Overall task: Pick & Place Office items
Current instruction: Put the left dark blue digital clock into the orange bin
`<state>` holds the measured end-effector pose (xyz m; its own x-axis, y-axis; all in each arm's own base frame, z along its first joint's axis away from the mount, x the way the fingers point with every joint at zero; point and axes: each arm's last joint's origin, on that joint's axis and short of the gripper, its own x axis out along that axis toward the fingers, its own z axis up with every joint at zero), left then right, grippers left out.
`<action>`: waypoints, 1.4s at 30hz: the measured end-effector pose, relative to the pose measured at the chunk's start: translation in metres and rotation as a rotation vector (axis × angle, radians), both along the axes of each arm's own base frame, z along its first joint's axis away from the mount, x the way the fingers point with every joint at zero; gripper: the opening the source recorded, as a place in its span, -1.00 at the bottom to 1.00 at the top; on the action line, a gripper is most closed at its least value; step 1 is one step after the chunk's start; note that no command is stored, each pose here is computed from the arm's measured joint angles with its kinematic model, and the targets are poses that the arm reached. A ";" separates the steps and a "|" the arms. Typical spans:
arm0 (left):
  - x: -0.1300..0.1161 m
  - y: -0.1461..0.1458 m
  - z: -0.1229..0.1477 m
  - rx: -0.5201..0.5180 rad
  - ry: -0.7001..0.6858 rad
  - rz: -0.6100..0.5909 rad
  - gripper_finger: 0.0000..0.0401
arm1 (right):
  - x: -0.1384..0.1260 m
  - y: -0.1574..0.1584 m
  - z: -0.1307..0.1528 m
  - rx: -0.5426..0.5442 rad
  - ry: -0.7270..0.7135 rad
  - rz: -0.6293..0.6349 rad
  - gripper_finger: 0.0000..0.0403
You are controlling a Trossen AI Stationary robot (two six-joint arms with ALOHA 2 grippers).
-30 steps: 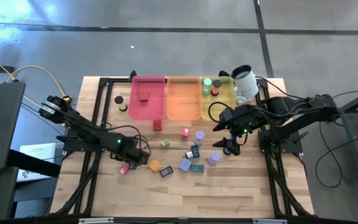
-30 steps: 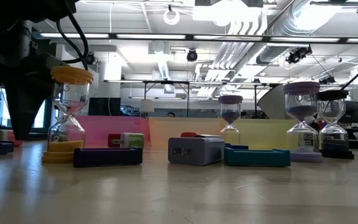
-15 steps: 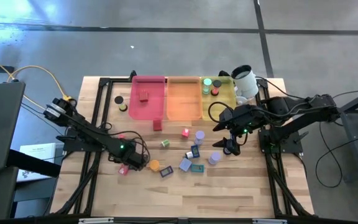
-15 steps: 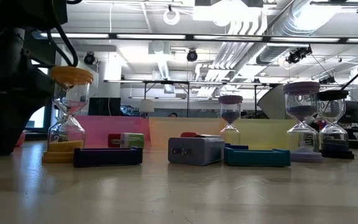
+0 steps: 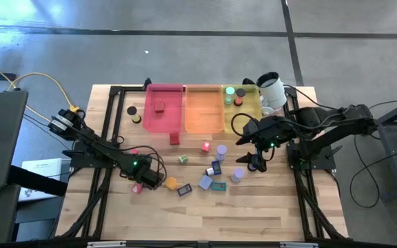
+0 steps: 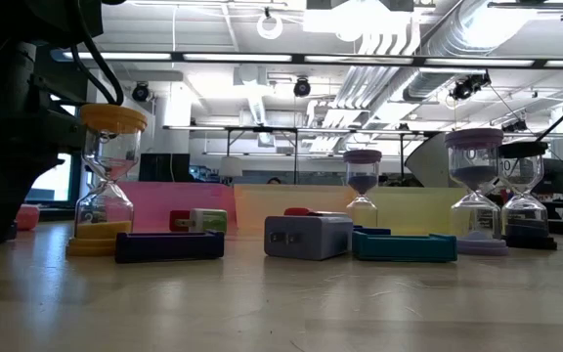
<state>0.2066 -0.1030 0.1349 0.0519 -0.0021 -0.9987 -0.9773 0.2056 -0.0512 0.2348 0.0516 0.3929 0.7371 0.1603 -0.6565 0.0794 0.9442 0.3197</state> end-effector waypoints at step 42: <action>0.016 0.151 0.196 0.248 -0.637 -0.258 -0.31 | -0.001 0.000 -0.002 -0.041 0.011 0.033 0.59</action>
